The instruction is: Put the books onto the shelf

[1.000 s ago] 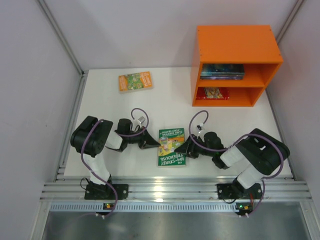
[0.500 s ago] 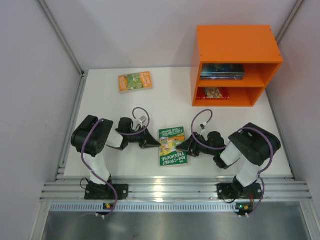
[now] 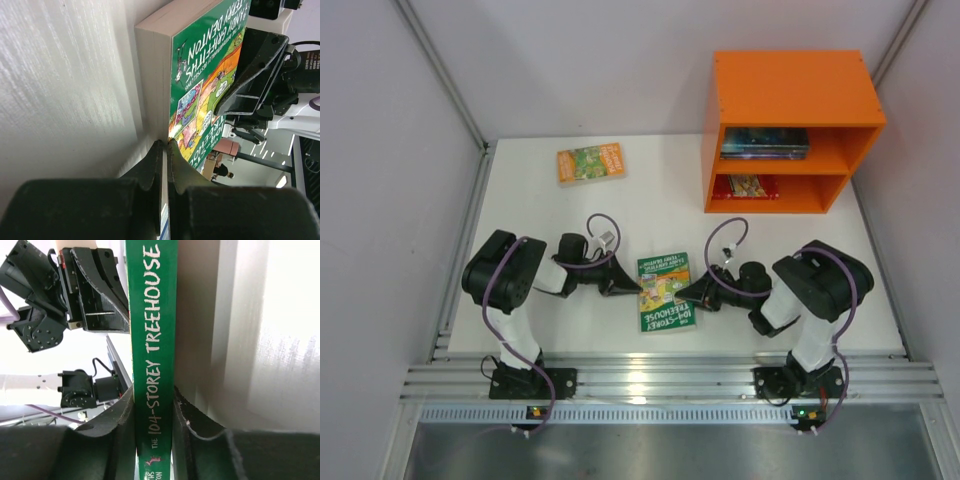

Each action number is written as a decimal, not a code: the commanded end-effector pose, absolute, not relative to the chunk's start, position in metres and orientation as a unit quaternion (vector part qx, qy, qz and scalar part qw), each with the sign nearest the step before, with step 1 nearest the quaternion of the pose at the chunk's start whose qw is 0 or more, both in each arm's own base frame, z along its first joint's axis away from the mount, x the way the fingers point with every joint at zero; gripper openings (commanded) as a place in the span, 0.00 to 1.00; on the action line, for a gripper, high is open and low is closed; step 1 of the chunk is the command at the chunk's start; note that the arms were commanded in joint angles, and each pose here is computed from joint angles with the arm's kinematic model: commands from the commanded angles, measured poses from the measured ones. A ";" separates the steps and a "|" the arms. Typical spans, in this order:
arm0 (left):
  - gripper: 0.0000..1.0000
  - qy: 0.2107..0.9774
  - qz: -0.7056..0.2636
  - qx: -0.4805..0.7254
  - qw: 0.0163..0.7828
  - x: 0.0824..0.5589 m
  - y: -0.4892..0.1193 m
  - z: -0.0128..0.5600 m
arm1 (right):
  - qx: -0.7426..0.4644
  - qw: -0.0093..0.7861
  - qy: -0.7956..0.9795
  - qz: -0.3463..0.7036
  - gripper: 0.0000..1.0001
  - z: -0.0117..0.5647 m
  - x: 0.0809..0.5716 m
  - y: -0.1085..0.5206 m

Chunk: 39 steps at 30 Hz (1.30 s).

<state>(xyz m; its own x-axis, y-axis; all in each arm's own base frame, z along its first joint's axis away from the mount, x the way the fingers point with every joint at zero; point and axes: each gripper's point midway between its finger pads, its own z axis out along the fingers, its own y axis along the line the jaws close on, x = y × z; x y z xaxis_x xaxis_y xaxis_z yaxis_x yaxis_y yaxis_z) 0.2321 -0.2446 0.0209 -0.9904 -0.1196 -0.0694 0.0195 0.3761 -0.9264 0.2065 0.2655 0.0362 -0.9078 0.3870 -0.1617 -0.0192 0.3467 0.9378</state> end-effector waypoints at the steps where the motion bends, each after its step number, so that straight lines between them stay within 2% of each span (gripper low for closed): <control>1: 0.07 0.904 -0.416 -0.085 0.045 0.214 -0.215 -0.053 | 0.065 0.235 0.755 0.609 0.19 0.073 0.216 0.272; 3: 0.12 0.902 -0.422 -0.082 0.049 0.220 -0.218 -0.045 | 0.064 0.234 0.752 0.613 0.05 0.076 0.215 0.272; 4: 0.21 0.900 -0.425 -0.081 0.054 0.225 -0.220 -0.040 | 0.063 0.233 0.751 0.615 0.00 0.077 0.213 0.271; 8: 0.37 0.900 -0.422 -0.077 0.080 0.242 -0.222 -0.011 | 0.091 0.241 0.747 0.613 0.00 0.082 0.208 0.257; 10: 0.40 0.902 -0.416 -0.071 0.098 0.254 -0.223 0.002 | 0.120 0.256 0.737 0.614 0.00 0.091 0.215 0.243; 12: 0.48 0.901 -0.416 -0.063 0.109 0.257 -0.222 0.018 | 0.140 0.266 0.731 0.613 0.00 0.095 0.213 0.228; 22: 0.50 0.899 -0.408 -0.033 0.157 0.243 -0.211 0.051 | 0.240 0.343 0.688 0.593 0.00 0.119 0.241 0.153; 30: 0.50 0.904 -0.400 -0.033 0.146 0.233 -0.205 0.045 | 0.296 0.400 0.711 0.497 0.00 0.124 0.265 0.104; 39: 0.50 0.898 -0.417 -0.033 0.141 0.233 -0.209 0.049 | 0.345 0.457 0.645 0.506 0.00 0.160 0.293 0.069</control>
